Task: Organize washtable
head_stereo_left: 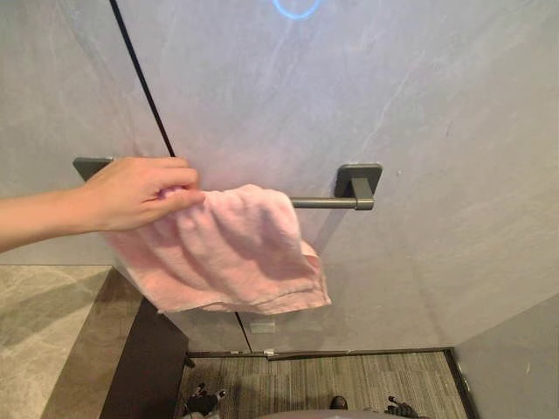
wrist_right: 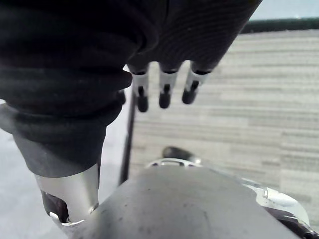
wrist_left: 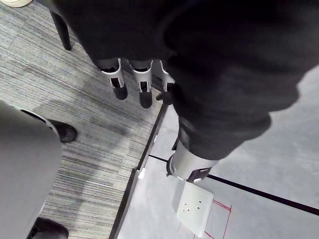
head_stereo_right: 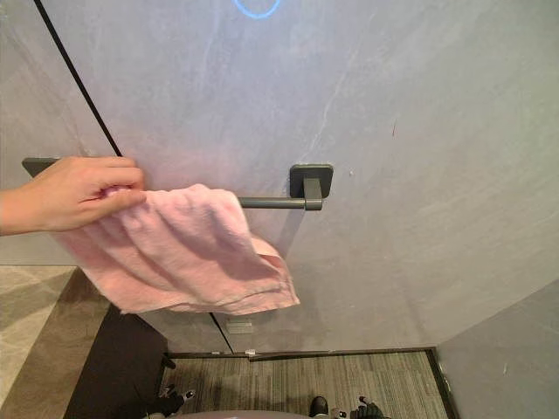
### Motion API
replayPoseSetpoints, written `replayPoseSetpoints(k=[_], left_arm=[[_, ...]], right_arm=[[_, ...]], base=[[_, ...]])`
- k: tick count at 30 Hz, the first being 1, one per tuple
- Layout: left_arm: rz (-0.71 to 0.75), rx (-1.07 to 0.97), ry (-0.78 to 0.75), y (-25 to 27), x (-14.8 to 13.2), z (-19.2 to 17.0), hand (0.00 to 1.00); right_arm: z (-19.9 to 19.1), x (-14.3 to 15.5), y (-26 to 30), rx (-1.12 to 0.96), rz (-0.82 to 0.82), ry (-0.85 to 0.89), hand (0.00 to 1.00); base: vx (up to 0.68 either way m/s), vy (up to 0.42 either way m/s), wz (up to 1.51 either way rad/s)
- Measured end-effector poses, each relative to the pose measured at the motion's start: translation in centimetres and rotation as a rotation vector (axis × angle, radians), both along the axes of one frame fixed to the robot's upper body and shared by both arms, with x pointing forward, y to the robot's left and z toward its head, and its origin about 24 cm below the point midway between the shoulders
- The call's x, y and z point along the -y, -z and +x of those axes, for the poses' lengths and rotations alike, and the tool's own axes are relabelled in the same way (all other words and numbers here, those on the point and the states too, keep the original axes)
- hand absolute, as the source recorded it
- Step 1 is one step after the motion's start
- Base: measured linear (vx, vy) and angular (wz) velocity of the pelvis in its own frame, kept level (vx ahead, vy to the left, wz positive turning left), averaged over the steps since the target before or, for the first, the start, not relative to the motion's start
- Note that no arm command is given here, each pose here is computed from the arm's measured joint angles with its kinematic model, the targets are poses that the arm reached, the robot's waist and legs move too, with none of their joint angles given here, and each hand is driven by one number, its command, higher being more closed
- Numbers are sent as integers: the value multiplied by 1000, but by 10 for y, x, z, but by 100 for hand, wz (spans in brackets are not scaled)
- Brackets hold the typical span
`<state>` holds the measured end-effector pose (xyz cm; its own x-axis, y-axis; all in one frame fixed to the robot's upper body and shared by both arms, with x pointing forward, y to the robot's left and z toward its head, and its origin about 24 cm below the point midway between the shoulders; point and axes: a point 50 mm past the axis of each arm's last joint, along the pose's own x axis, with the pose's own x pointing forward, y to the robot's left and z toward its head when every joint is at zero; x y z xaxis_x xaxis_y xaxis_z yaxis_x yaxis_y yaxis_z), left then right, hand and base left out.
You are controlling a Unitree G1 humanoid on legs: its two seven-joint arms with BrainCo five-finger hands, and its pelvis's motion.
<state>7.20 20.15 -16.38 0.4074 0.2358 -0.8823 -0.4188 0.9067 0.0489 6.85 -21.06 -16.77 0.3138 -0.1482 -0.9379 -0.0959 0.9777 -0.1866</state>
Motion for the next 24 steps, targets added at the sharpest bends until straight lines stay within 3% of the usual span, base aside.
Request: replayPoseSetpoints(k=[18, 21, 24], left_arm=[[22, 4, 17, -1, 0, 3, 0], [73, 67, 20, -9, -2, 12, 0], [163, 187, -29, -26, -13, 28, 0]], right_arm=[[5, 0, -1, 14, -3, 6, 0], [16, -4, -5, 81, -3, 8, 0], [48, -12, -24, 287, 28, 23, 0]], base=[[-4, -3, 2], [-3, -11, 7], [0, 0, 0]])
